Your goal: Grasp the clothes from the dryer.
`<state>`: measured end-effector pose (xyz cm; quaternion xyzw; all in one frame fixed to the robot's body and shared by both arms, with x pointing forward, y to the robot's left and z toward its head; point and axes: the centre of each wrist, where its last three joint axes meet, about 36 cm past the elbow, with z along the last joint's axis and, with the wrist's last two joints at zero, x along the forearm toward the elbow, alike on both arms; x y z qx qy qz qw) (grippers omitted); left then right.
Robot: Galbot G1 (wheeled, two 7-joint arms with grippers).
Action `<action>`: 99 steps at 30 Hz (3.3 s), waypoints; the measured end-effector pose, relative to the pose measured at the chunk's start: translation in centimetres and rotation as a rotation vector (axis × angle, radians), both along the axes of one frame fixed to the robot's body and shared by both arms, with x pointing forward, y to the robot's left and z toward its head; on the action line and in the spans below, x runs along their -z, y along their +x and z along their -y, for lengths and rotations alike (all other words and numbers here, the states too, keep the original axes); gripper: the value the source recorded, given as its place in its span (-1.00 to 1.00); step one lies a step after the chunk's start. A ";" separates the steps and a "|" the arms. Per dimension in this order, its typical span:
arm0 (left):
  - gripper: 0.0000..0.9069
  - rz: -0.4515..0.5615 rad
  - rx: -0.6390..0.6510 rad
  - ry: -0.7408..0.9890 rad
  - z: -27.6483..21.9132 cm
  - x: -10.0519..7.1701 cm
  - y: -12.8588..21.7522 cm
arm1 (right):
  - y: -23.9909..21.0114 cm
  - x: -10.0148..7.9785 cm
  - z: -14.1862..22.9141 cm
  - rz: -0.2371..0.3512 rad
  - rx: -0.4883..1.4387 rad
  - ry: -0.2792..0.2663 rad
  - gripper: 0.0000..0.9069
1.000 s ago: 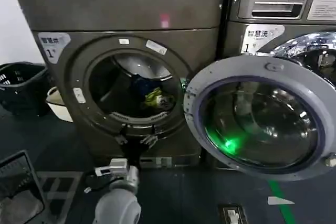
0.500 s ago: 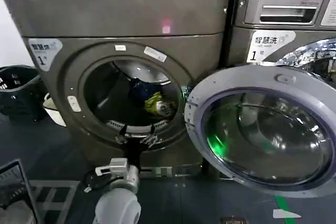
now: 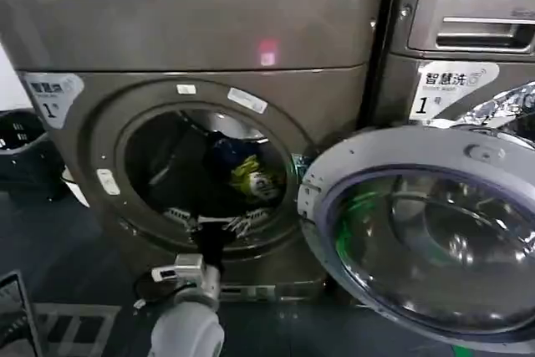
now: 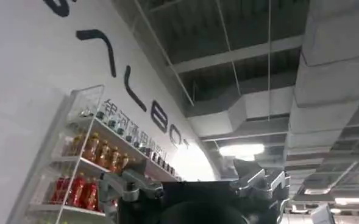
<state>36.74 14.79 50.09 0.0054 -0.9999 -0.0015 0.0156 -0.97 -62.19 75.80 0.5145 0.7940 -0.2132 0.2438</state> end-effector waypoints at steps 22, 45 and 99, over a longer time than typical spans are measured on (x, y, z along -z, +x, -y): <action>1.00 -0.005 -0.002 -0.001 0.0 0.3 0.3 | -0.1 0.3 0.0 0.005 0.000 0.005 1.00; 1.00 0.024 -0.003 -0.001 -0.7 0.5 2.2 | 0.4 -0.7 -1.2 -0.072 0.009 0.002 1.00; 1.00 -0.544 1.029 1.222 -7.6 2.3 38.8 | -1.3 -0.5 -1.1 -0.072 0.046 0.039 1.00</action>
